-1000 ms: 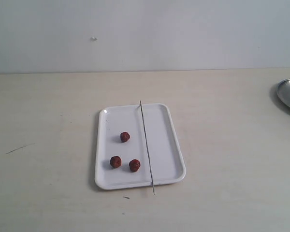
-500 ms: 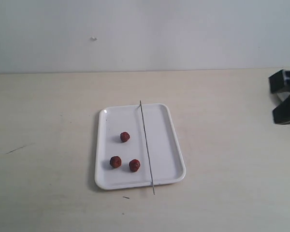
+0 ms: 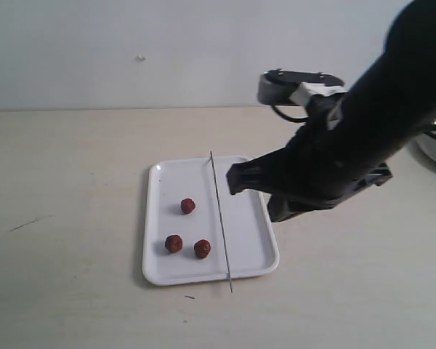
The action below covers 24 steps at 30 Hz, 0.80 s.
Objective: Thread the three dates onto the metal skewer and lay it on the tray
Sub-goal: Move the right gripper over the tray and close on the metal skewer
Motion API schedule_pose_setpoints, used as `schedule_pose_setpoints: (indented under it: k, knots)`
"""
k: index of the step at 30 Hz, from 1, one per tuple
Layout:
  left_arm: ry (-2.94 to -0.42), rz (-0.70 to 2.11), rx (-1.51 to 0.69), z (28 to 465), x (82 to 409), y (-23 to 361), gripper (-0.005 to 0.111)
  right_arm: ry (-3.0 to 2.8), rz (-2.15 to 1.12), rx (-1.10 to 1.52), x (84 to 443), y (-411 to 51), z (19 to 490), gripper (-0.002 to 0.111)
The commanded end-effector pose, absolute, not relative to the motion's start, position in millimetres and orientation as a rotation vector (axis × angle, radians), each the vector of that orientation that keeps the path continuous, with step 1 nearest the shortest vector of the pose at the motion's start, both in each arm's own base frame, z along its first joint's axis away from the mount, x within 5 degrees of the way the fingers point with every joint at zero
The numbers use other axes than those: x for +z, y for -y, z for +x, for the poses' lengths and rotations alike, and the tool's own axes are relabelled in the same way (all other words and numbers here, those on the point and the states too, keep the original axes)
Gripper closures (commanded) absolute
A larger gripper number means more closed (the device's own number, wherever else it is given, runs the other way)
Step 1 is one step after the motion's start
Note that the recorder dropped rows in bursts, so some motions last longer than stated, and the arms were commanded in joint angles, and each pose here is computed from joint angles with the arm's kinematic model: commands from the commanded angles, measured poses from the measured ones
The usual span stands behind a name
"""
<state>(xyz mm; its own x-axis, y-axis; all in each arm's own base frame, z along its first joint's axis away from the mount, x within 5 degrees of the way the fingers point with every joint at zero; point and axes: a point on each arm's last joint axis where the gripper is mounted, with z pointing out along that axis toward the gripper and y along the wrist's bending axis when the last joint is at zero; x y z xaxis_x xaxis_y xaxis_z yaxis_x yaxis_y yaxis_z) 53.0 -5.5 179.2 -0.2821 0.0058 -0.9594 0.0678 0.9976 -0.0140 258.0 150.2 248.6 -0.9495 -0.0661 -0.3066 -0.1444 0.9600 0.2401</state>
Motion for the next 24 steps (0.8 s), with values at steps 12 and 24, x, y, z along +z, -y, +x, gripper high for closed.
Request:
schedule_pose_setpoints:
  k: [12, 24]
  knots:
    - [-1.839, 0.048, -0.059, 53.0, 181.1, 5.3, 0.106, -2.887, -0.339, 0.095, 194.2, -204.5, 329.7, 0.085]
    - [-1.839, 0.048, -0.059, 53.0, 181.1, 5.3, 0.106, -2.948, -0.356, 0.048, 151.2, -210.9, 340.4, 0.07]
